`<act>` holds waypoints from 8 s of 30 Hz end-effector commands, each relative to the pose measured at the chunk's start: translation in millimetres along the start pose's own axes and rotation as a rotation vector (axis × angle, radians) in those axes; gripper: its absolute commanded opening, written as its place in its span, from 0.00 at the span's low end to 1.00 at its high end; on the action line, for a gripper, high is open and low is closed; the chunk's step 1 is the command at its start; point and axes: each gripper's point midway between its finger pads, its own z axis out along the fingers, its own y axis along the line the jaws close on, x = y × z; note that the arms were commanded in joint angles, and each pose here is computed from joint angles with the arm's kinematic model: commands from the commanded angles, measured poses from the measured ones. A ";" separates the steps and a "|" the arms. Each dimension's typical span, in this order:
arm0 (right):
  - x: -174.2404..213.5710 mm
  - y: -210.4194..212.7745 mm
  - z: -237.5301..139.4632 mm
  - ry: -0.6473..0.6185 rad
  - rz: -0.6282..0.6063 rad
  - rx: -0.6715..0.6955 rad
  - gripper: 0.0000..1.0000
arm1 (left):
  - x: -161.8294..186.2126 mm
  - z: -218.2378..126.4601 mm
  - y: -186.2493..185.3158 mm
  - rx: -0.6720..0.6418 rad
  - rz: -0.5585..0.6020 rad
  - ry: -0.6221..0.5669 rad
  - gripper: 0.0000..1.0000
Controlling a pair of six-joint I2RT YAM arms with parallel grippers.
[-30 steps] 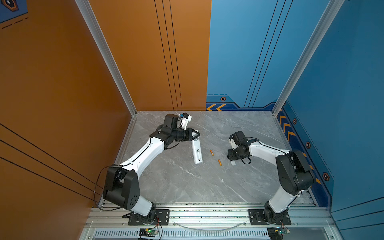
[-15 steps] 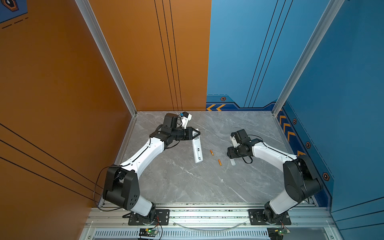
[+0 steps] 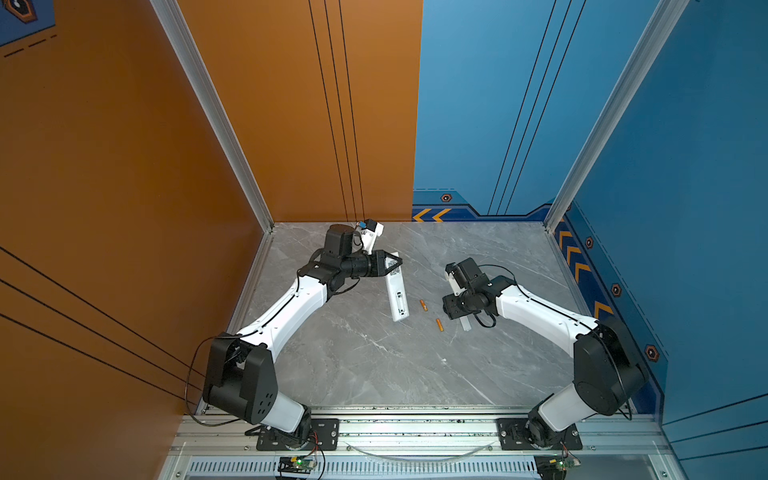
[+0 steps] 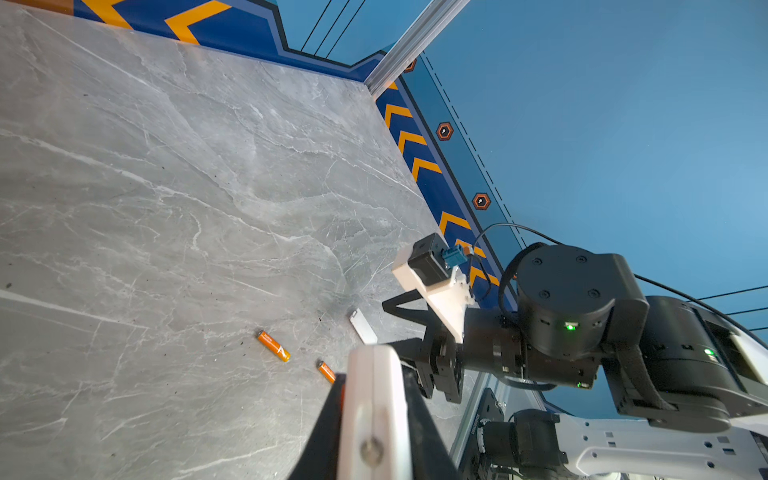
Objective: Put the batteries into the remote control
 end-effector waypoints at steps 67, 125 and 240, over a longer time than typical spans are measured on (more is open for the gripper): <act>23.9 32.3 78.2 0.206 -0.073 -0.036 0.24 | -8.2 -7.2 -3.4 0.043 -0.013 -0.030 0.00; 49.2 21.3 70.8 0.287 -0.109 -0.015 0.17 | -10.3 -10.9 -1.3 0.027 0.001 -0.046 0.00; -3.8 111.8 -170.2 -0.772 -0.010 -0.493 0.00 | 54.4 -30.4 -53.0 0.128 0.006 -0.323 0.00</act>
